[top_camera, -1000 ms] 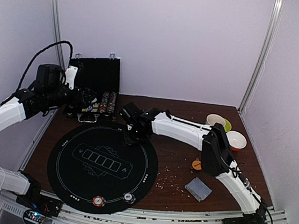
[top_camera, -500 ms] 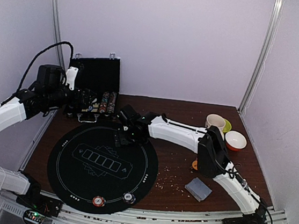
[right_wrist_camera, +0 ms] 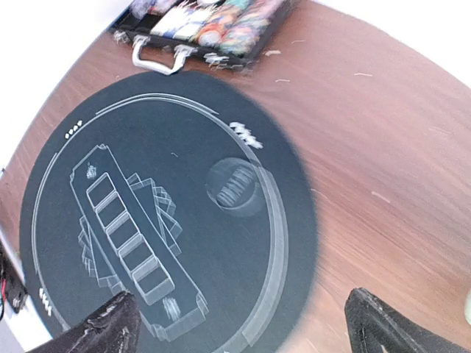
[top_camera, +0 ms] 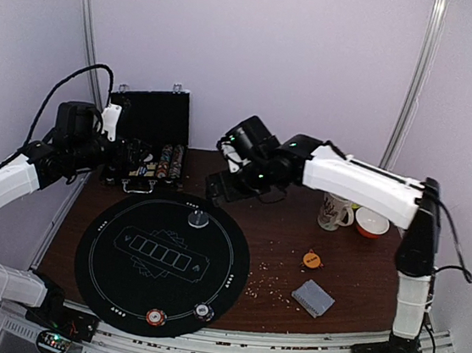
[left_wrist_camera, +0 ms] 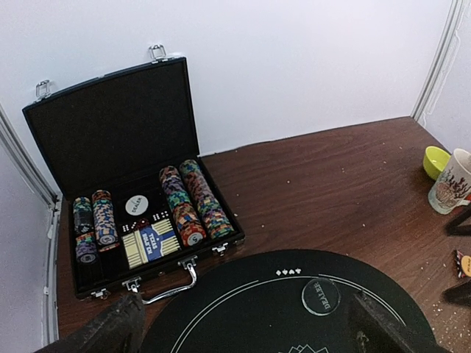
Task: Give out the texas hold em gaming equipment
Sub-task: Pick up the big blind button from the center of the board.
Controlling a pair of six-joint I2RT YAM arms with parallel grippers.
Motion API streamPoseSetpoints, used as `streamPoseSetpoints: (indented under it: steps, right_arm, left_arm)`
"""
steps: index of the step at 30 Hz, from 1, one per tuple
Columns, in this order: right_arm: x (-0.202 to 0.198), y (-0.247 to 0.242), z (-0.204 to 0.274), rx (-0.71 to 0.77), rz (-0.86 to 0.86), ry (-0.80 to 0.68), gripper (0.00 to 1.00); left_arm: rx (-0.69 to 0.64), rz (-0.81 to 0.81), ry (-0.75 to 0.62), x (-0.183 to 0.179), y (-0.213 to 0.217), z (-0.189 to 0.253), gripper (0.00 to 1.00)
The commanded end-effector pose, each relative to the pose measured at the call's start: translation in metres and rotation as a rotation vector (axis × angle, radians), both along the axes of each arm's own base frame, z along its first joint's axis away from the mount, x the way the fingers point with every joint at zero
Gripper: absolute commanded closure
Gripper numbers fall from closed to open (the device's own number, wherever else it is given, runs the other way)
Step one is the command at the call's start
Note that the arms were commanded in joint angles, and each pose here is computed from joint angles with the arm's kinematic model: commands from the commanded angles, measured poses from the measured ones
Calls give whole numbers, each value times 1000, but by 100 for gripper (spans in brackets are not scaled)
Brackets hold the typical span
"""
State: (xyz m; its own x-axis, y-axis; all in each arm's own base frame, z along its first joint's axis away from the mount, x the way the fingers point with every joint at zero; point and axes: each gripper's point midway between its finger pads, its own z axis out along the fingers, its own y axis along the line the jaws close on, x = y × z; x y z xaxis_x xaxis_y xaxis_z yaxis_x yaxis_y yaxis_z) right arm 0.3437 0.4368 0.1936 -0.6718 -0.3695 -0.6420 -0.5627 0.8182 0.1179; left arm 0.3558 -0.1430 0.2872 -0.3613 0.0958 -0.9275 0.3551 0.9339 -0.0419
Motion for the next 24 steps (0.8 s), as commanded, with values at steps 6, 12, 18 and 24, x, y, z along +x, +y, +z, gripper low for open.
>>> streamPoseSetpoints:
  steps: [6,12,18,24]
  right_arm:
    - [-38,-224,-68,-219,-369,205,0]
    - [-51,-245,-120,-227,-377,286,0]
    - [-50,-263,-150,-282,-395,319,6]
    - [-53,-263,-158,-253,-380,354,22]
  left_arm:
    - [-42,-45,-90,2,-10,21,2]
    - [-48,-49,-71,3,-13,16,2]
    - [-45,-40,-64,2,-10,15,2]
    - [-40,-31,-61,3,-9,13,2]
